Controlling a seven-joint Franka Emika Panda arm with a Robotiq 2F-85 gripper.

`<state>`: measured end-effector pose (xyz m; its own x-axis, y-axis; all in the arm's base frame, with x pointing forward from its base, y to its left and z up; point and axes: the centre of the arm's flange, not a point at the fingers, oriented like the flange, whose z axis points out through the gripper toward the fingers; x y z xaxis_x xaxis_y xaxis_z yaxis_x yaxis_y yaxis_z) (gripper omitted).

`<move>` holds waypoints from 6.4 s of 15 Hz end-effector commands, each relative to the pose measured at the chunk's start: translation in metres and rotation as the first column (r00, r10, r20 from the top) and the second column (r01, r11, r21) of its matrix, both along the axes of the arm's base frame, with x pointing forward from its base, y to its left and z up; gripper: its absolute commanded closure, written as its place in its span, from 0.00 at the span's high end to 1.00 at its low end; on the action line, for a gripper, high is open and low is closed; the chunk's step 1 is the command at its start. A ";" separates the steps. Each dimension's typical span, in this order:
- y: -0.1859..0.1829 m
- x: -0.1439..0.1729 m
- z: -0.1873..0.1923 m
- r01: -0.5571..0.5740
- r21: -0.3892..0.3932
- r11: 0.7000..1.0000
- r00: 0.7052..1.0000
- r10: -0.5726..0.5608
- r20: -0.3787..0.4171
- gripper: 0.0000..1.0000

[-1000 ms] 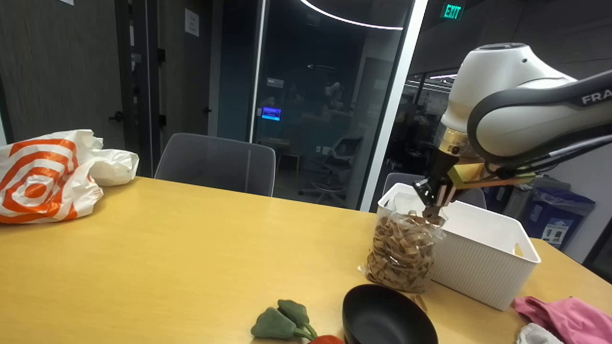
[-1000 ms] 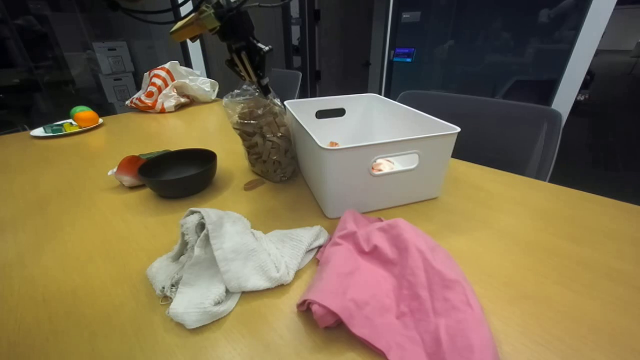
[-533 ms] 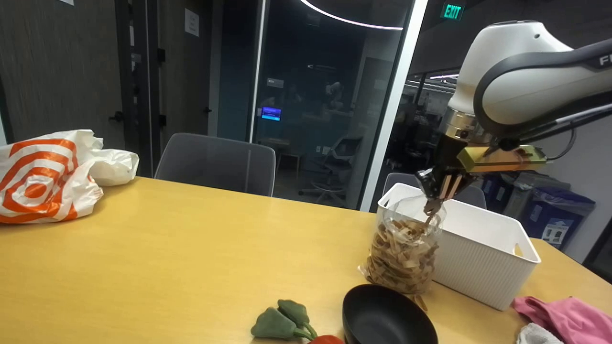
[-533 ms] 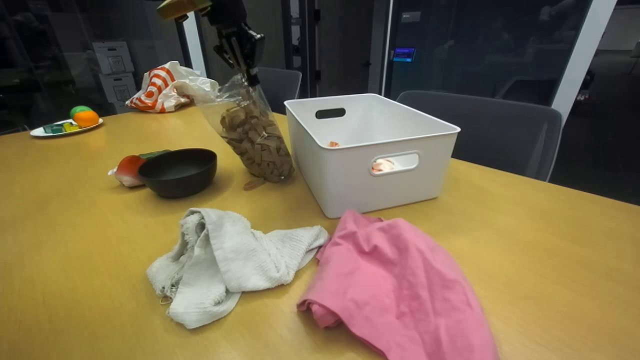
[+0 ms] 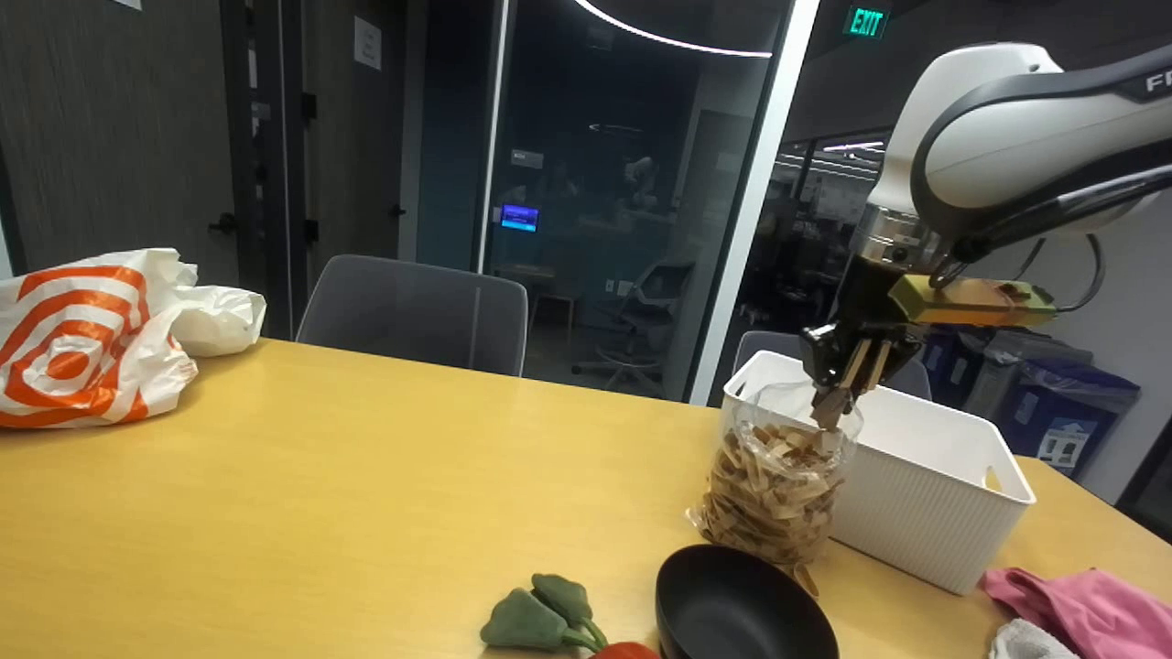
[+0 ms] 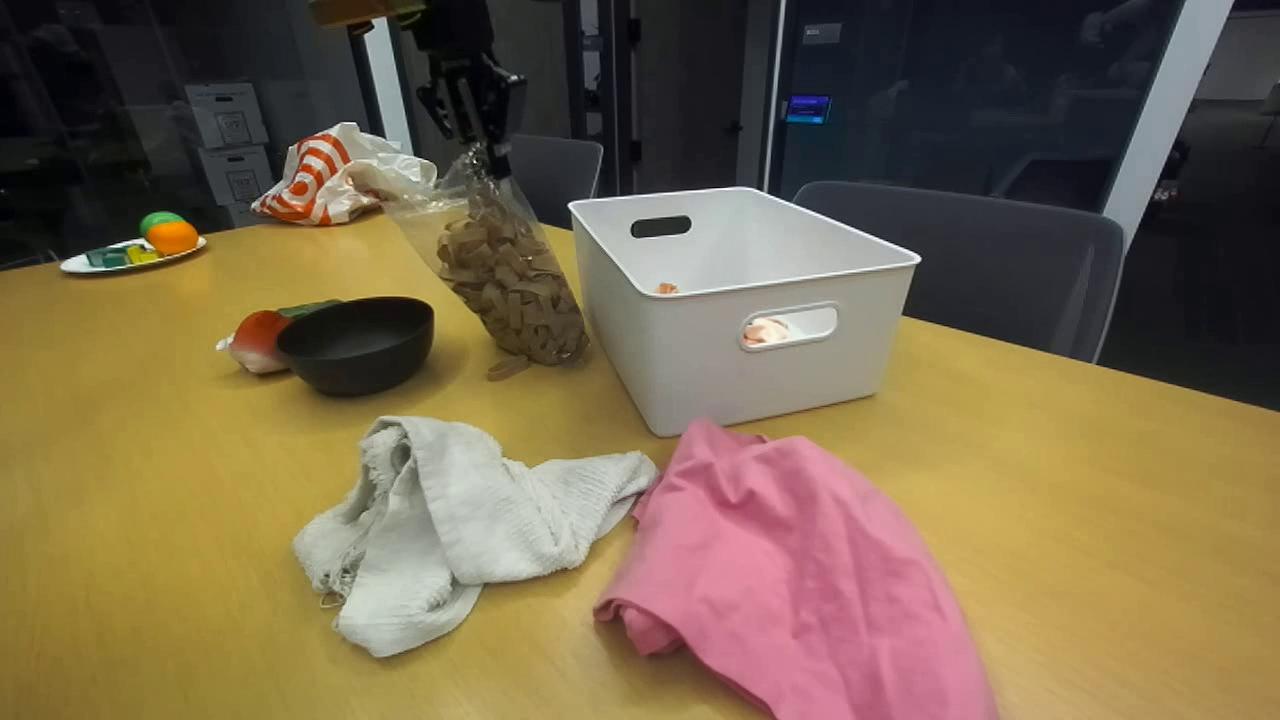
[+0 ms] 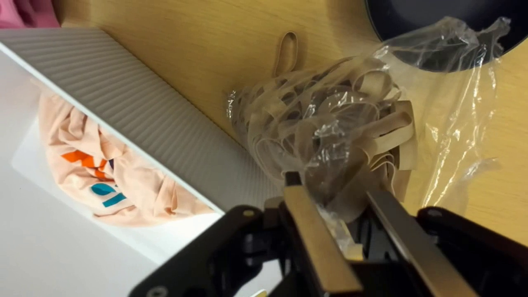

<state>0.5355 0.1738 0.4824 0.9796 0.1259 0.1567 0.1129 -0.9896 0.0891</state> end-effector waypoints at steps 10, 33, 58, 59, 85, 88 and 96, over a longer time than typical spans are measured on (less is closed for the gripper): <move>-0.004 -0.003 0.036 -0.023 0.005 1.000 0.998 0.023 0.066 1.00; 0.018 -0.062 0.015 -0.210 0.373 0.903 0.911 0.320 -0.260 1.00; 0.055 -0.105 -0.126 -0.324 0.057 0.944 0.932 0.329 -0.154 1.00; 0.055 -0.105 -0.127 -0.334 0.029 0.942 0.933 0.335 -0.130 1.00; 0.025 -0.092 -0.067 -0.250 0.291 0.924 0.939 0.305 -0.161 0.13; 0.022 -0.091 -0.062 -0.256 0.375 0.891 0.917 0.347 -0.199 0.11; 0.049 -0.104 -0.058 -0.374 0.461 0.805 0.825 0.516 -0.232 0.11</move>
<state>0.4350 0.2083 0.4189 0.8584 0.5114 -0.0413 0.4543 -0.7951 -0.4018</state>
